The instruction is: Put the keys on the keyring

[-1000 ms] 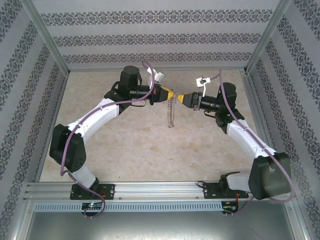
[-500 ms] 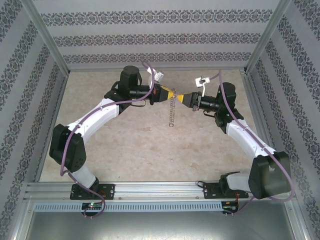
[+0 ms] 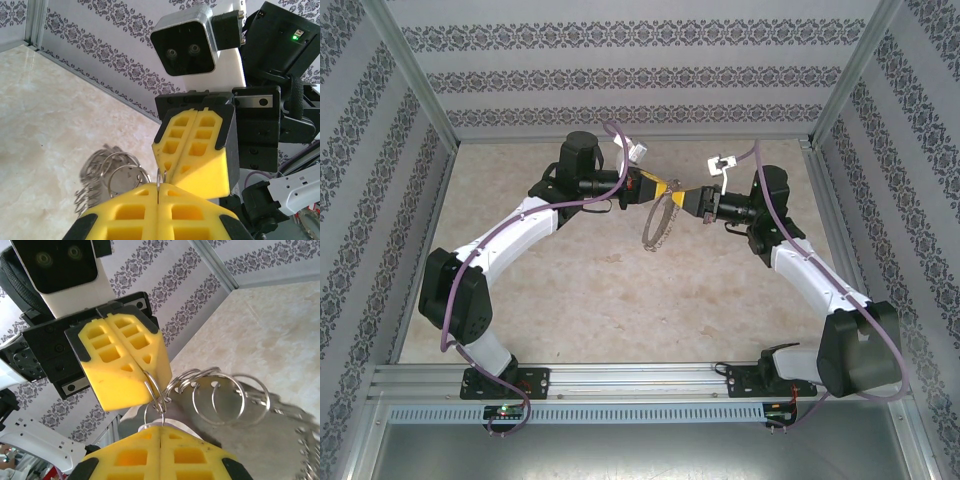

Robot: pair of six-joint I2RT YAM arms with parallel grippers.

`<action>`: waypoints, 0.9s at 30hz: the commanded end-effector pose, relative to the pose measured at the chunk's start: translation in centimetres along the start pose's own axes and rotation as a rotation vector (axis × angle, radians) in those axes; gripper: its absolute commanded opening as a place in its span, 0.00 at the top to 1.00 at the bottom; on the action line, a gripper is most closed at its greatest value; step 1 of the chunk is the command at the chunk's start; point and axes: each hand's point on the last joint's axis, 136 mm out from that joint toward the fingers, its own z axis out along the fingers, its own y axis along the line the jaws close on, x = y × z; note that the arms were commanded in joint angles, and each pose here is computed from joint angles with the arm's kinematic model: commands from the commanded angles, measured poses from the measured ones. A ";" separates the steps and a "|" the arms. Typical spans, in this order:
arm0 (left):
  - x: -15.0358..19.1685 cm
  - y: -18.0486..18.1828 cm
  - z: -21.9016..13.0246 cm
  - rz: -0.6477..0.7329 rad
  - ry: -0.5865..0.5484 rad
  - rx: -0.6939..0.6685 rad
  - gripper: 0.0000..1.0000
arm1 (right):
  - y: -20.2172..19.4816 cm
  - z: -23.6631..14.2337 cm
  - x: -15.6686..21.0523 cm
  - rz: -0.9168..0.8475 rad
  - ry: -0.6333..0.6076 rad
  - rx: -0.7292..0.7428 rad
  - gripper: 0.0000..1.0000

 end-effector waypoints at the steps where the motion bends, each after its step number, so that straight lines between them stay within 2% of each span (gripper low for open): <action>1: -2.2 -2.0 -0.9 0.074 -0.061 0.029 1.00 | 0.6 0.5 1.4 -0.016 0.045 -0.049 1.00; 9: -2.2 -2.0 -0.9 0.074 -0.063 0.030 1.00 | 0.8 0.5 1.9 -0.013 0.064 -0.061 1.00; 12: -2.2 -2.0 -0.9 0.073 -0.061 0.031 1.00 | 0.4 -0.4 1.3 -0.012 0.037 -0.036 0.96; 16: -2.2 -2.0 -0.9 0.076 -0.061 0.033 1.00 | 0.1 -2.2 -0.5 -0.030 -0.038 0.021 0.78; 18: -2.2 -2.1 -0.9 0.075 -0.061 0.035 1.00 | 0.4 -2.6 -1.3 -0.046 -0.062 0.032 0.64; 20: -2.3 -2.2 -0.9 0.078 -0.061 0.038 1.00 | 0.8 -2.5 -2.0 -0.063 -0.071 0.027 0.56; 22: -2.3 -2.1 -0.9 0.077 -0.061 0.037 1.00 | 0.8 -2.3 -2.4 -0.067 -0.071 0.021 0.53; 27: -2.3 -2.3 -0.9 0.079 -0.061 0.043 1.00 | 1.1 -1.2 -3.4 -0.089 -0.072 0.000 0.54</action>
